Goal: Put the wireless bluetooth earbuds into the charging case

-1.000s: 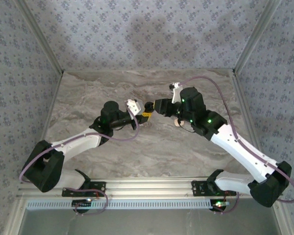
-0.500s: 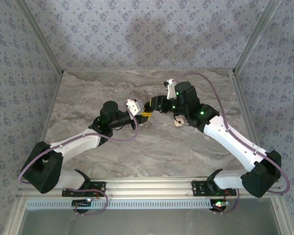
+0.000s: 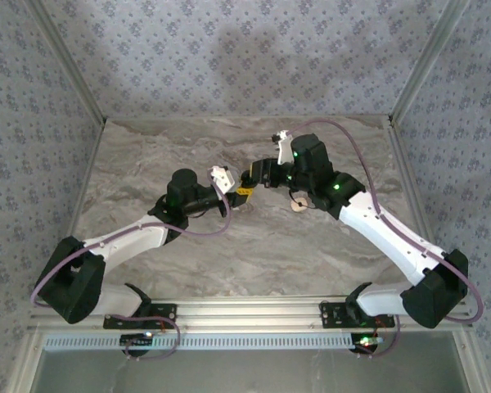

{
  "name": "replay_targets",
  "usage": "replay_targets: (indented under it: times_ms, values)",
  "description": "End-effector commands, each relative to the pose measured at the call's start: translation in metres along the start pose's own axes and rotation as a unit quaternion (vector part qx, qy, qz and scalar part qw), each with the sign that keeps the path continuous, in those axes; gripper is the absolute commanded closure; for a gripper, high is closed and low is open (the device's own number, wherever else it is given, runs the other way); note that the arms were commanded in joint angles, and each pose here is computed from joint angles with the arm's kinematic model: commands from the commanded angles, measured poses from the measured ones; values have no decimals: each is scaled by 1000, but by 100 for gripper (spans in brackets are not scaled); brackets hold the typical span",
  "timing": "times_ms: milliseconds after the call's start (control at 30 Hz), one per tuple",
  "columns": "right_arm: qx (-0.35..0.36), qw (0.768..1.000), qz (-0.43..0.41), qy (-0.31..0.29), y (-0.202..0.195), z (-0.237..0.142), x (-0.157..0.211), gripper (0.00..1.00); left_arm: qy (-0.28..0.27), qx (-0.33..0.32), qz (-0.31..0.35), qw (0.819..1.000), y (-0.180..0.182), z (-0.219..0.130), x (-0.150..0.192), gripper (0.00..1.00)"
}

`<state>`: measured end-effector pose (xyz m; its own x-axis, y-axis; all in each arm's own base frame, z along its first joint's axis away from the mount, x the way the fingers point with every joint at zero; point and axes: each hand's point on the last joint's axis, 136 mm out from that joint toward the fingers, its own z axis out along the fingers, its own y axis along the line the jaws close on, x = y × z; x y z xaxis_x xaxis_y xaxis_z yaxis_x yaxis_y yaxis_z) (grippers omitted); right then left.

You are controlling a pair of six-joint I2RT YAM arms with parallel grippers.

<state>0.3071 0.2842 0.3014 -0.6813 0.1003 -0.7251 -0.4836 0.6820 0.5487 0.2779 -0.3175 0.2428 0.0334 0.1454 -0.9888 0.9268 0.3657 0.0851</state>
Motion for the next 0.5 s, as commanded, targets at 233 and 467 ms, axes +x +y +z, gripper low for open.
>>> replay_targets:
  times_ms: [233, 467]
  values:
    - [2, 999, 1, 34, 1, -5, 19, 79, -25, 8, 23, 999, -2, -4, -20, 86]
    - [1, 999, -8, 39, 3, -6, 22, 70, -25, 9, 24, 999, -3, -4, -21, 86]
